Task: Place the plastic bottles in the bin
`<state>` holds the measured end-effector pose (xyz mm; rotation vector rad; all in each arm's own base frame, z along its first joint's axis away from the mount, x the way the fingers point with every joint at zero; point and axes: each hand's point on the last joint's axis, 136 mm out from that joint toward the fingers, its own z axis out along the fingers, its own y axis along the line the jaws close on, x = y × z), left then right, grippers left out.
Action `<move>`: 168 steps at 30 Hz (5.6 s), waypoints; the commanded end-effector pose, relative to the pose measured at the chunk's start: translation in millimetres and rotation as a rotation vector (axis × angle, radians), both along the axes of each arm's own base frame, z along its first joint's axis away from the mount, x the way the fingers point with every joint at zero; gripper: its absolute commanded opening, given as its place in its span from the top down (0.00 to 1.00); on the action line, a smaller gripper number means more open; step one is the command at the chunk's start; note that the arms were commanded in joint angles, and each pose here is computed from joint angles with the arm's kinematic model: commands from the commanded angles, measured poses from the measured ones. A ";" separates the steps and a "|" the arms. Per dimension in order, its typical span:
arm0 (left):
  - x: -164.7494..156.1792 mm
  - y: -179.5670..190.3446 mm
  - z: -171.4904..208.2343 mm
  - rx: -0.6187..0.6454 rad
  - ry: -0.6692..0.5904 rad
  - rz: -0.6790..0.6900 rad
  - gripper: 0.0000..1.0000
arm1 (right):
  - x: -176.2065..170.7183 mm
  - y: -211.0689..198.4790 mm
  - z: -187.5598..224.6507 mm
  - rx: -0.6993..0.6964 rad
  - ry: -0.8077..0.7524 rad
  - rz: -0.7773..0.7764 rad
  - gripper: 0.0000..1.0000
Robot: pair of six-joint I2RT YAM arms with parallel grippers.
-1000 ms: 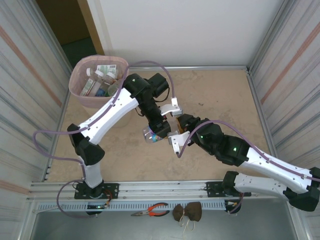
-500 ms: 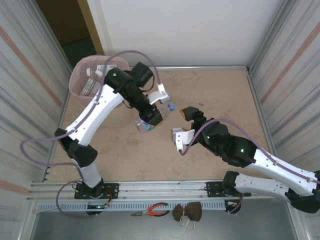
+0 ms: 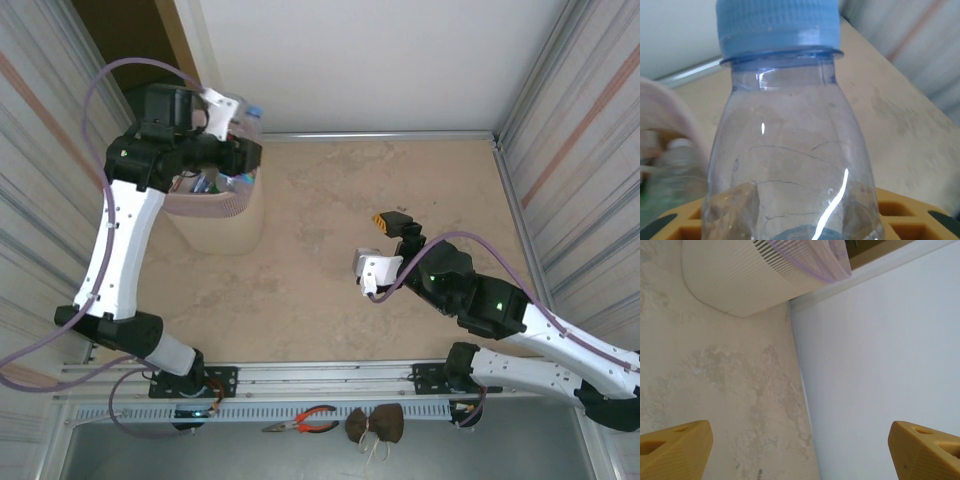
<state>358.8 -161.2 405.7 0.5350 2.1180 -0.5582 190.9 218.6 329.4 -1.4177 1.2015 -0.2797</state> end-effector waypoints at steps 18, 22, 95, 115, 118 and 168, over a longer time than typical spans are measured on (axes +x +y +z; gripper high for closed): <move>114.7 38.5 -61.5 -0.095 0.077 0.287 0.54 | -3.2 11.7 1.5 0.074 0.067 -0.003 0.09; 104.4 47.6 -84.0 -0.067 0.139 0.338 0.51 | -3.3 11.9 -0.8 0.072 0.071 -0.003 0.09; -73.8 84.0 -39.5 -0.110 -0.070 0.381 0.42 | 57.0 -100.1 -23.9 0.663 0.425 -0.614 0.02; -95.5 148.6 -209.3 0.071 -0.024 0.709 0.01 | 124.7 -216.7 -141.7 0.927 0.350 -1.107 0.01; -83.3 146.4 -222.1 0.106 -0.102 0.669 0.01 | 132.6 -230.2 -155.9 0.987 0.322 -1.135 0.01; 35.6 138.0 -314.0 0.110 -0.247 0.430 0.01 | 203.1 -237.8 -248.1 1.045 0.453 -1.045 0.01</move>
